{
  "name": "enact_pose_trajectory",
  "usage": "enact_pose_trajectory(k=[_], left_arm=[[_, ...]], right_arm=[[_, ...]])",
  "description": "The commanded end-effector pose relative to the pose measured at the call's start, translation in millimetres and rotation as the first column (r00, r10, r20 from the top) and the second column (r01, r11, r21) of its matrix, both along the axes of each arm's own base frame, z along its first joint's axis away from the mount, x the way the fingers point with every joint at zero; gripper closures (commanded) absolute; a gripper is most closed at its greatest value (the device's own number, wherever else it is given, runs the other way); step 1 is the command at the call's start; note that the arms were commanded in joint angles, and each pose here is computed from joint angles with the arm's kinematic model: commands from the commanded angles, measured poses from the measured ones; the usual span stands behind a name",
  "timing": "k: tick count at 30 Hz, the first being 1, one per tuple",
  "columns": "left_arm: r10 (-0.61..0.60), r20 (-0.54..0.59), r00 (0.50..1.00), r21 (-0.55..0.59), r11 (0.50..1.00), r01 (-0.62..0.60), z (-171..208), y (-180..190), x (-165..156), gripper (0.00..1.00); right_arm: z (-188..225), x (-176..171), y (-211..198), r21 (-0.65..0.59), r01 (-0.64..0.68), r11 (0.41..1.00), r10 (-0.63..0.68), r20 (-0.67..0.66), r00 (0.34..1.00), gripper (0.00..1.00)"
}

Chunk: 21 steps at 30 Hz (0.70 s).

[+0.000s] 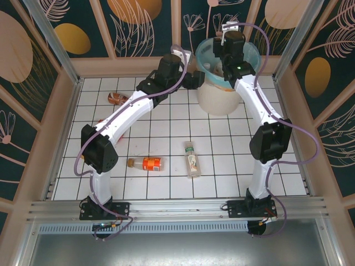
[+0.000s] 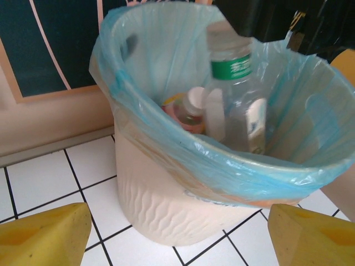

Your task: Put the plastic bottles in the bin

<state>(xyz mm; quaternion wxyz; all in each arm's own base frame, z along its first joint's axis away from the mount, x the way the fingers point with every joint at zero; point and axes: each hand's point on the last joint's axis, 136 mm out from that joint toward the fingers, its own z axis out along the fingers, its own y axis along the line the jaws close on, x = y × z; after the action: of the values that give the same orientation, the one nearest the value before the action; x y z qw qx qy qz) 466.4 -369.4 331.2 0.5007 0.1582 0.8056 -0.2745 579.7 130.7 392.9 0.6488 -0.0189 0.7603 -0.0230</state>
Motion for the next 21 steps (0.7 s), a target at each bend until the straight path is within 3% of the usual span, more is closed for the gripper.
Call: enact_pose_trajectory(k=[1, 16, 21], left_arm=[[0.024, 0.081, 0.996, -0.042, 0.999, -0.021, 39.4, 8.8, -6.3, 0.16], [0.056, 0.081, 0.995, -0.051, 0.997, -0.052, 47.7, 18.2, -9.9, 0.16], [0.078, 0.067, 0.995, -0.029, 0.997, -0.076, 45.9, 27.1, -14.4, 0.15]], right_arm=[[7.8, -1.7, 2.6, 0.045, -0.016, 0.999, 0.016, 0.001, 1.0, 0.46], [-27.1, -7.4, 0.5, 0.064, -0.032, 0.997, 0.039, -0.109, 0.993, 0.51], [-34.0, -0.1, 3.6, 0.158, -0.077, 0.984, 0.104, -0.171, 0.98, 0.52]])
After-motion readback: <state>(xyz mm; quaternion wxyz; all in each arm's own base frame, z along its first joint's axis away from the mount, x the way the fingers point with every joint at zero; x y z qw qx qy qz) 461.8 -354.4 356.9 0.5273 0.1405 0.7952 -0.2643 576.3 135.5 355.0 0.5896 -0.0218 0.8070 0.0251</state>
